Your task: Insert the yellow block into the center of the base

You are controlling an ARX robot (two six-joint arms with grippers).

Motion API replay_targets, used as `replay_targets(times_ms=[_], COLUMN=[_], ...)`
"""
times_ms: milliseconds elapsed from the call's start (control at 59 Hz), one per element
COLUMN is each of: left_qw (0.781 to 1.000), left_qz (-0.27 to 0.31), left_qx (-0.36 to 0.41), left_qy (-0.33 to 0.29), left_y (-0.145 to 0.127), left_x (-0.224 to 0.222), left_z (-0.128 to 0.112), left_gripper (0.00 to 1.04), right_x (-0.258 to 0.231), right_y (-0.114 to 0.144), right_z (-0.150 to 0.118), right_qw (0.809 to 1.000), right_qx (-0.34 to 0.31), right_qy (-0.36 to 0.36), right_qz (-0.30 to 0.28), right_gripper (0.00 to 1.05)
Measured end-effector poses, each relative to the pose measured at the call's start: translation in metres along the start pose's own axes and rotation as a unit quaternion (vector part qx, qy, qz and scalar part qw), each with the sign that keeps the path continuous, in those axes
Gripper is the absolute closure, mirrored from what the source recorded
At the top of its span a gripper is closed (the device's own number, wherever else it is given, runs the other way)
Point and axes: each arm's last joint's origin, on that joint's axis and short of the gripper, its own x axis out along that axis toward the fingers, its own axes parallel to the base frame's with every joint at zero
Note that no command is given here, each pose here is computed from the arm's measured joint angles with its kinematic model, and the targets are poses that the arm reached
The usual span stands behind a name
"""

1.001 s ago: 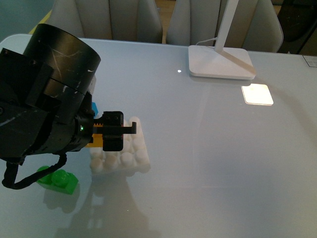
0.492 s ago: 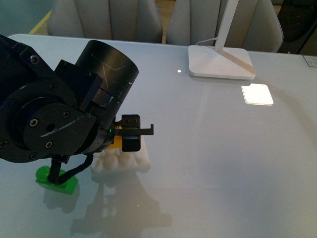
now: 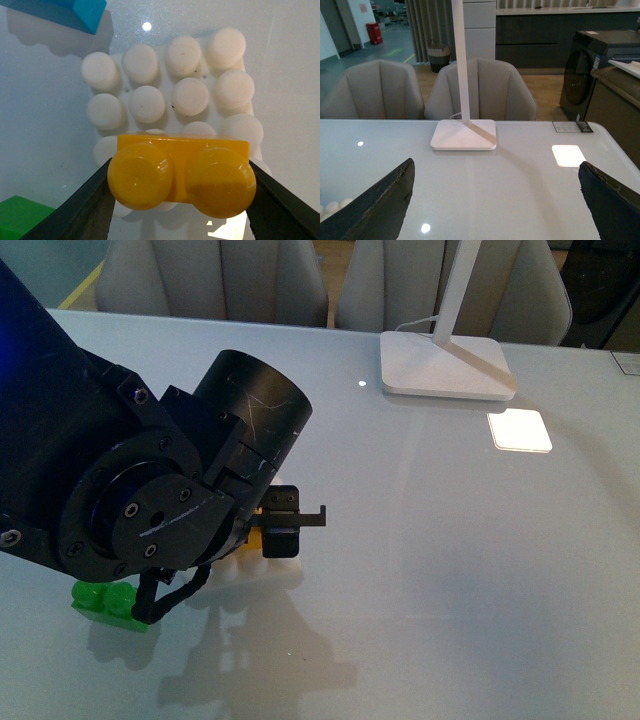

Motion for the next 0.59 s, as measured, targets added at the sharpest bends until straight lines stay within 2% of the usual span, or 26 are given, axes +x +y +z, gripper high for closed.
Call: replay_targets(times_ms=[594], left_qw=[1.0], left_qz=[0.008], left_qx=[-0.003], left_qy=[0.006], left_y=[-0.0012], left_x=[0.0013], left_z=[0.0013], left_gripper=[0.42], right_x=[0.0], right_y=[0.0], right_z=[0.0], right_qw=[1.0], right_qx=[0.0], right_qy=[0.0], right_qz=[0.0], right_gripper=[0.09])
